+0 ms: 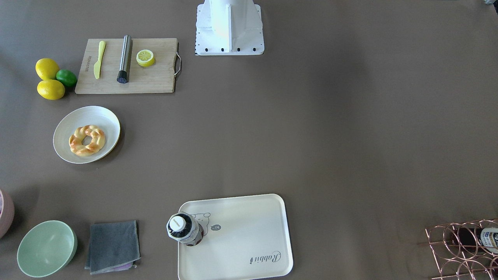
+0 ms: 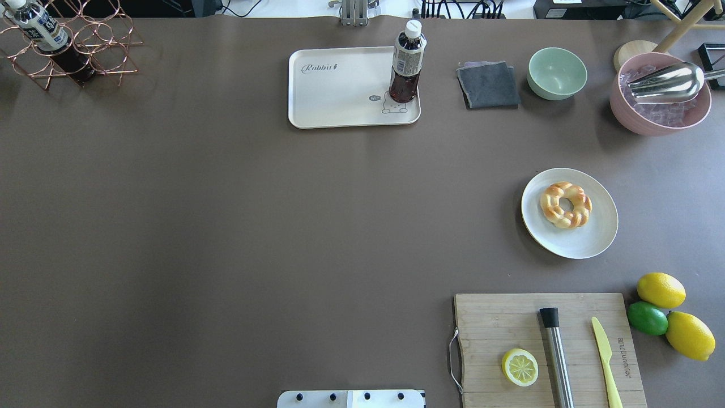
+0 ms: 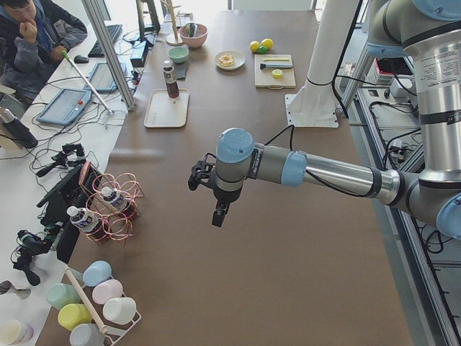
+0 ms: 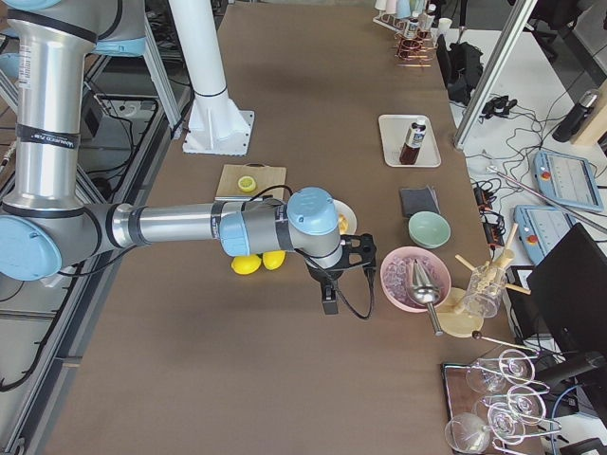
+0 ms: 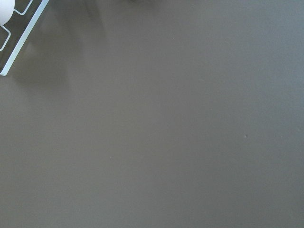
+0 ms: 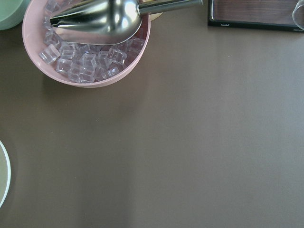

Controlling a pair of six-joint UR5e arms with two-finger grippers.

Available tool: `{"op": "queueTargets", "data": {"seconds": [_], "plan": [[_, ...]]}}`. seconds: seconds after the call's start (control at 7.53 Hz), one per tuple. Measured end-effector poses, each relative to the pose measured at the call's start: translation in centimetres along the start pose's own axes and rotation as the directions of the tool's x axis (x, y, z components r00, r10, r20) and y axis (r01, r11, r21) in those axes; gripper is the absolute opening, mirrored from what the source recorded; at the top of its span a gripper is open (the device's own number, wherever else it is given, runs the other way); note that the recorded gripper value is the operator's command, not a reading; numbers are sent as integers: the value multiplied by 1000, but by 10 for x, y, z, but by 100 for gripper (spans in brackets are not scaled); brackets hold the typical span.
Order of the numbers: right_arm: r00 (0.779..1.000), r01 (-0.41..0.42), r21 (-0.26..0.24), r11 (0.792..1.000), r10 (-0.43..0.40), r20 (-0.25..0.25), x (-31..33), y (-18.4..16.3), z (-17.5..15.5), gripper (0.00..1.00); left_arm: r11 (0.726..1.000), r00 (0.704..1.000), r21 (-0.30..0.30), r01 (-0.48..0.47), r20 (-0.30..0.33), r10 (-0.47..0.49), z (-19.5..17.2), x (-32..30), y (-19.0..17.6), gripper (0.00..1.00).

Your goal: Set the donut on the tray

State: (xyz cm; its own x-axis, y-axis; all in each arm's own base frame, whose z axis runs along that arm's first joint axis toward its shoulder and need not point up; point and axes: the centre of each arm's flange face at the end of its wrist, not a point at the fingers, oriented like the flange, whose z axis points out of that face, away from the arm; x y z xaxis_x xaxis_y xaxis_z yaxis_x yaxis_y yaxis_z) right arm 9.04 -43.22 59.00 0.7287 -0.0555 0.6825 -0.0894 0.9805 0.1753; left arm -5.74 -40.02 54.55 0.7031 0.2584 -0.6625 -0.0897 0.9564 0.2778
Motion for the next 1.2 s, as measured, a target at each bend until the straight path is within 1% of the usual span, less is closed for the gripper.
{"op": "queueTargets", "data": {"seconds": [1.06,1.2], "plan": [[1000,9,-10,1000,-9,16,-5,-2,4,100,1000,1000,-5,-19,-3,19,3,0,5,98],[1000,8,-11,1000,-8,17,-5,-1,5,100,1000,1000,5,-30,-5,30,2,0,8,98]]}}
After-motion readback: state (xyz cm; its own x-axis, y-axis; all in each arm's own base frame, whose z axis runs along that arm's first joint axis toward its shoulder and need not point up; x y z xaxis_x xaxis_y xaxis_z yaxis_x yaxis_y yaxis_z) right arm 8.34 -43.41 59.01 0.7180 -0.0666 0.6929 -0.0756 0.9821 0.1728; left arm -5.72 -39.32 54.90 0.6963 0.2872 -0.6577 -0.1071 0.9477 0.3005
